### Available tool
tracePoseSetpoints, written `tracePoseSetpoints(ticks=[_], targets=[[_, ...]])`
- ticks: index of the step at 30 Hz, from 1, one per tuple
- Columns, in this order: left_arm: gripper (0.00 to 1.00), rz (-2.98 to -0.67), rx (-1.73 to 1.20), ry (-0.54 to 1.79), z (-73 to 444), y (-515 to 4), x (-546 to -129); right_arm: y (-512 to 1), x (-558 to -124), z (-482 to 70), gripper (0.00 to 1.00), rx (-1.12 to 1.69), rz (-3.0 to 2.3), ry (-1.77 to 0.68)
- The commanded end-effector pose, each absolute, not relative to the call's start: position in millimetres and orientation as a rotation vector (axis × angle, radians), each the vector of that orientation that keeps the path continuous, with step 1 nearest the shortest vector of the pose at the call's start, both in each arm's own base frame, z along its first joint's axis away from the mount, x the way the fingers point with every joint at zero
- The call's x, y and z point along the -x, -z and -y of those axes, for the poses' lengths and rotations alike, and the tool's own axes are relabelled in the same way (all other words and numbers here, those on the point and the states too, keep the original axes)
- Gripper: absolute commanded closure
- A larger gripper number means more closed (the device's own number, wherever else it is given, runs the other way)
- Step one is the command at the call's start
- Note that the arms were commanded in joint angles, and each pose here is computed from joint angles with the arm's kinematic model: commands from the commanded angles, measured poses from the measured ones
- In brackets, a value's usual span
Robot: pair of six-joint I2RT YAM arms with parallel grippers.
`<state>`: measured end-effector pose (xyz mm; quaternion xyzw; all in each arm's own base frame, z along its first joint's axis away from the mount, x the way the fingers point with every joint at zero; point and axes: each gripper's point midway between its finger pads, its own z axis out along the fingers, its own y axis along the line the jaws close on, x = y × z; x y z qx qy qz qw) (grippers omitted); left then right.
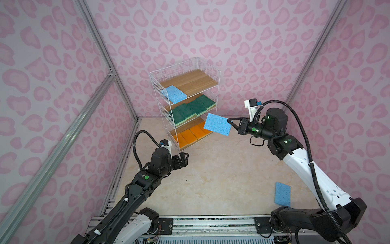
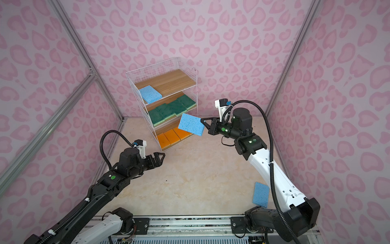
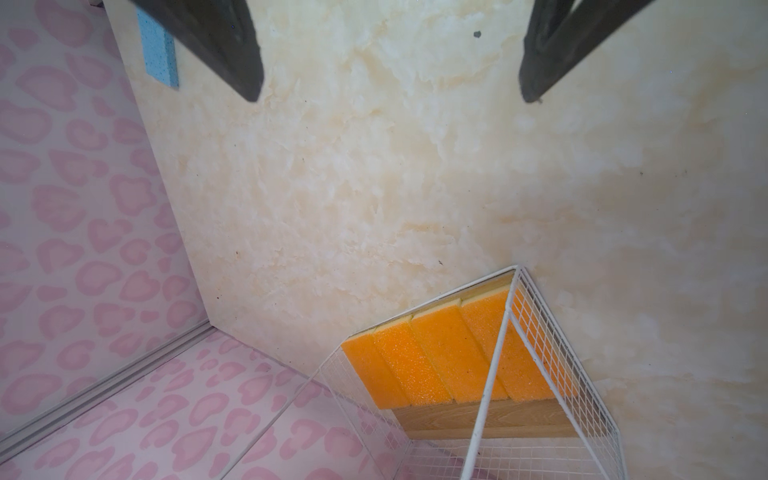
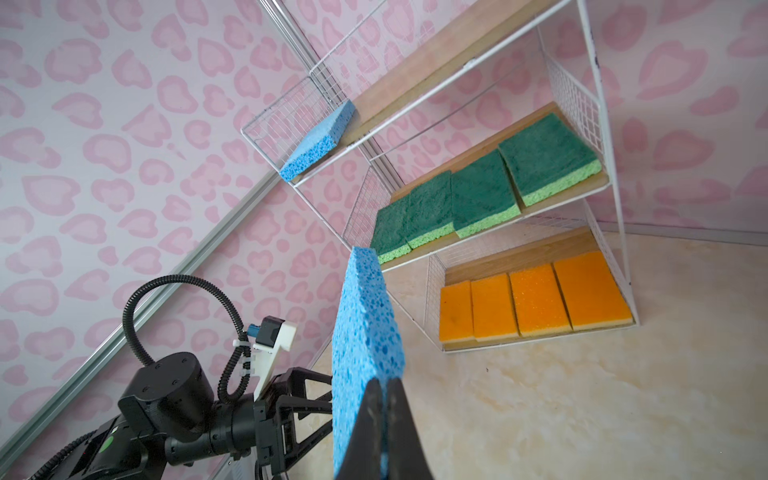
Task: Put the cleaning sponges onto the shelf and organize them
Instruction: 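Carry the blue sponge up to the top shelf with right gripper while left gripper withdraws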
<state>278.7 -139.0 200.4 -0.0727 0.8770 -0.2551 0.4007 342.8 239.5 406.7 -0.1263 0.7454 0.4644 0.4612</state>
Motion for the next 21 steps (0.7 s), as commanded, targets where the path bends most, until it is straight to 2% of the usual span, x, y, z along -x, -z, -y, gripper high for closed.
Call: tracePoseSetpoints(ticks=[1,11,21], targets=[[0.02,-2.213,0.188,0.615,134,-200,-279,-411,-343,-244,1.0,0.338,-1.846,-1.121],[0.03,-2.223,0.212,0.617,134,-193,-281,-437,-347,-276,1.0,0.459,-1.801,-1.065],[0.03,-2.236,0.238,0.609,131,-181,-278,-447,-382,-309,1.0,0.46,-1.754,-0.996]])
